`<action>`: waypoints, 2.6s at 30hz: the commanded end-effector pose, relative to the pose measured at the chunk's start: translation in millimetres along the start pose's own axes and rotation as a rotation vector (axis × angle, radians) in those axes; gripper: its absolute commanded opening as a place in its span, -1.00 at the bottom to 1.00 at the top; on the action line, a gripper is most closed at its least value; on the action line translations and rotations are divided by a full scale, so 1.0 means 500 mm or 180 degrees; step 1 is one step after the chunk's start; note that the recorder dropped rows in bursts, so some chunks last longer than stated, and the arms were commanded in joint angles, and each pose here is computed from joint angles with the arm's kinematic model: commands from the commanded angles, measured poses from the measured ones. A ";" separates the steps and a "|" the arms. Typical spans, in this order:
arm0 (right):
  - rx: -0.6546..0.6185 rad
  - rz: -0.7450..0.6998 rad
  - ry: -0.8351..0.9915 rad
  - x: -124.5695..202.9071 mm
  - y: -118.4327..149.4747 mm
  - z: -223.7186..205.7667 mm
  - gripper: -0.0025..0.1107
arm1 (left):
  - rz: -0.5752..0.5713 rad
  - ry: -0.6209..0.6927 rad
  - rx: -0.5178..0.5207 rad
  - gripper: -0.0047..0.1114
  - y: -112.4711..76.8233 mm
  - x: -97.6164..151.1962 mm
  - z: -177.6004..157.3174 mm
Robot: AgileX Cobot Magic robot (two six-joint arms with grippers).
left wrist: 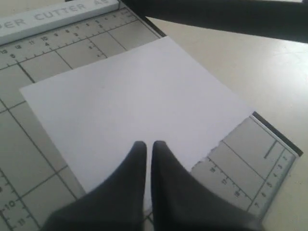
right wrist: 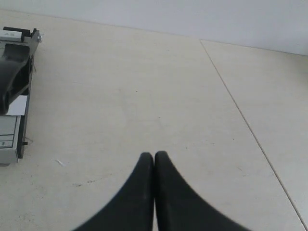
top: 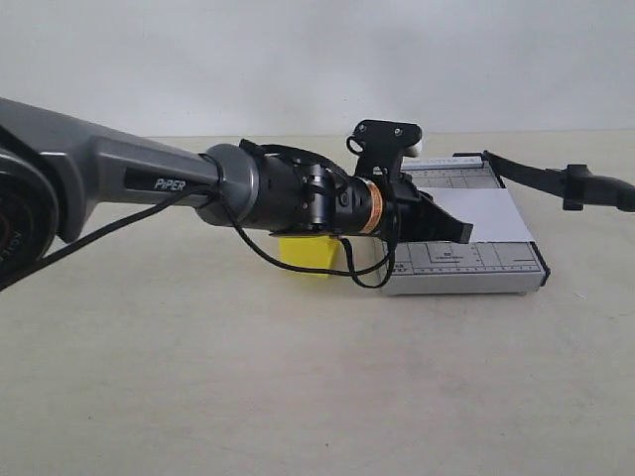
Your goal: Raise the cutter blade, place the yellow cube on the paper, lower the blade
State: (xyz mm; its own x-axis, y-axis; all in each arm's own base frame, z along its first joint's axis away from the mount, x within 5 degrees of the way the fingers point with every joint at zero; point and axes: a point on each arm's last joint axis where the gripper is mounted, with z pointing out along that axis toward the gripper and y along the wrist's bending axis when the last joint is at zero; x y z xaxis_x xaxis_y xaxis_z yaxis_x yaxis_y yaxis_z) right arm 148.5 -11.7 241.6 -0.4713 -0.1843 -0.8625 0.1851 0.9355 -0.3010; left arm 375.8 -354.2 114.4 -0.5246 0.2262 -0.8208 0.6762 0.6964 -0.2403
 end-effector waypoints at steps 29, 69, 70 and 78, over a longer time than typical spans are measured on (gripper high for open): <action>-0.0028 0.0063 -0.0005 0.001 0.001 0.000 -0.96 | 0.0226 -0.0024 -0.0463 -0.84 -0.039 -0.038 0.009; -0.0072 0.0063 -0.0018 0.000 0.004 0.000 -0.96 | 0.0204 -0.0295 -0.0566 -0.84 -0.046 -0.107 -0.015; -0.0087 0.0063 -0.0022 0.000 0.005 0.000 -0.96 | 0.0157 -0.0335 -0.0581 -0.84 -0.048 -0.118 -0.024; -0.0101 0.0063 -0.0026 -0.001 0.006 0.000 -0.96 | -0.0555 -0.0622 -0.1607 -0.84 -0.021 -0.123 -0.099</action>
State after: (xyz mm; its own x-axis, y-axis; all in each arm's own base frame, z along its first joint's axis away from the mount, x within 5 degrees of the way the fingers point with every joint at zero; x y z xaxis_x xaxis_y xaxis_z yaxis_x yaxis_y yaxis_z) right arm 149.3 -9.2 241.5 -0.4612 -0.1685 -0.8712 0.1703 0.9467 -0.2733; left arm 384.2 -356.3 188.4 -0.5021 0.0518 -0.8632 0.3735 0.9133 -0.1625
